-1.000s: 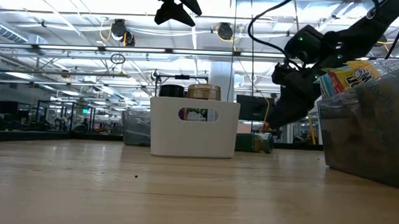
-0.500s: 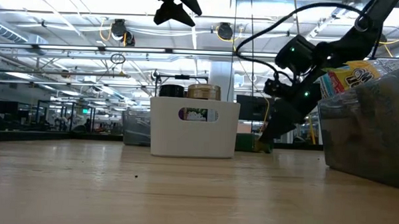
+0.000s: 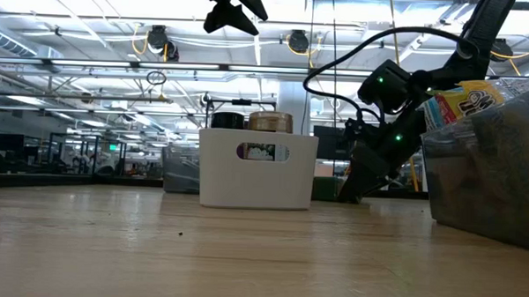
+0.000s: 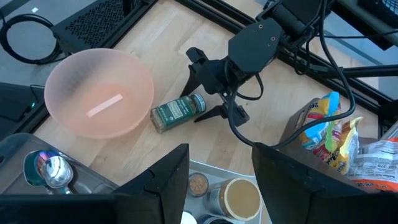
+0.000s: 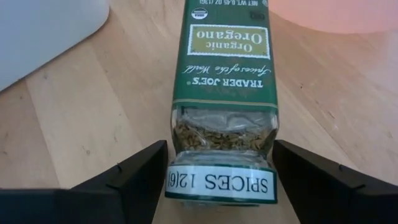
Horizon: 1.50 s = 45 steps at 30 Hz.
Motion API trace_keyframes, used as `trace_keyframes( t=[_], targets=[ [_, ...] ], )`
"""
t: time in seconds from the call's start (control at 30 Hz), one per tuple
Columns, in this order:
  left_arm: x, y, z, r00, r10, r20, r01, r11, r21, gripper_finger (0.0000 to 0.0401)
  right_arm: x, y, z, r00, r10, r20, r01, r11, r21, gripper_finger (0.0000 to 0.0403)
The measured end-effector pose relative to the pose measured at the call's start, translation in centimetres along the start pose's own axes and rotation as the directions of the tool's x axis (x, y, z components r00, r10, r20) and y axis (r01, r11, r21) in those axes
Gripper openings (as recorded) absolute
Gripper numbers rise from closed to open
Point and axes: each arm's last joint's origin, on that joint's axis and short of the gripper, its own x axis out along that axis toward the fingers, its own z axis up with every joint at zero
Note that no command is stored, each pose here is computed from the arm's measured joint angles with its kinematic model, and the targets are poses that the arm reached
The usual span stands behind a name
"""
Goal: Pick & Place Food Item
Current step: Put the green seasoning bottle into the white bin
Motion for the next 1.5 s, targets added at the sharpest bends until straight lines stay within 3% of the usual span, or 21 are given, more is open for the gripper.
trace_keyframes(
  t=[0.37,0.67,1.1,1.27,1.37,1.5],
  targets=[
    [0.0,0.0,0.0,1.000,0.000,0.000,0.000,1.000,-0.003,0.0184,0.0,0.0,0.0,1.000,0.000,0.000,0.000,1.000,0.020,0.0193],
    [0.0,0.0,0.0,1.000,-0.001,-0.001,0.001,1.000,-0.002,0.0184,-1.2,0.0,0.4,1.000,0.012,-0.006,-0.011,0.999,0.043,0.0193],
    [0.0,0.0,0.0,1.000,-0.001,0.000,0.001,1.000,0.014,0.0184,-9.9,-0.2,2.5,0.973,0.221,0.066,-0.221,0.975,0.004,0.0193],
    [0.3,-0.2,0.1,1.000,-0.011,0.008,0.011,1.000,0.028,0.0184,-13.9,-0.1,4.6,0.959,0.277,0.056,-0.276,0.961,-0.027,0.0193],
    [0.9,-0.5,0.3,0.996,-0.085,0.016,0.084,0.994,0.073,0.0184,-15.9,0.1,6.6,0.942,0.331,0.057,-0.328,0.943,-0.056,0.0193],
    [1.7,-1.6,1.3,0.965,-0.248,0.080,0.232,0.958,0.170,0.0184,-18.1,0.6,9.3,0.902,0.429,0.057,-0.422,0.901,-0.102,0.0193]
  ],
)
